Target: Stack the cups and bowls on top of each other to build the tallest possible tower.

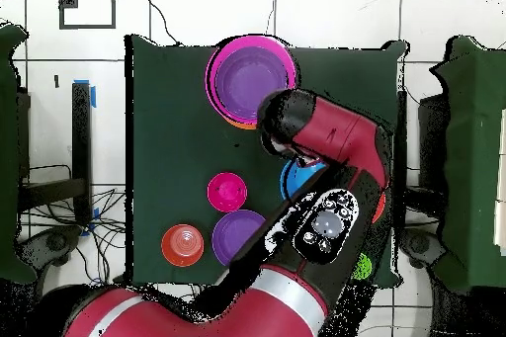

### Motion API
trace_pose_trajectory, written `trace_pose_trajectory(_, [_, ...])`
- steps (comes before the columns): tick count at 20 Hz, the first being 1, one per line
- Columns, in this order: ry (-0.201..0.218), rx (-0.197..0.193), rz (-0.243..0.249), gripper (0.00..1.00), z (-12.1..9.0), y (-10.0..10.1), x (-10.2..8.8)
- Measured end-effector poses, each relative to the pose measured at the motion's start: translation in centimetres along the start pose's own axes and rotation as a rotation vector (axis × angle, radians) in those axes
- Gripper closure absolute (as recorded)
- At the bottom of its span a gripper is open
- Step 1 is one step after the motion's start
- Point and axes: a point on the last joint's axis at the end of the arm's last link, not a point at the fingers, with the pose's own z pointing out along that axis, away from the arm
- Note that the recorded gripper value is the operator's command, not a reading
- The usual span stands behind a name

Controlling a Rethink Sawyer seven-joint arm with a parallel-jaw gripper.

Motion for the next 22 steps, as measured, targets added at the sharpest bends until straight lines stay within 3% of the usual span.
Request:
trace_pose_trajectory(11, [0.043, 0.064, 0.025, 1.0, -1.9, 6.1, -0.4])
trace_pose_trajectory(22, [0.067, 0.11, 0.119, 1.0, -2.5, 10.5, -0.1])
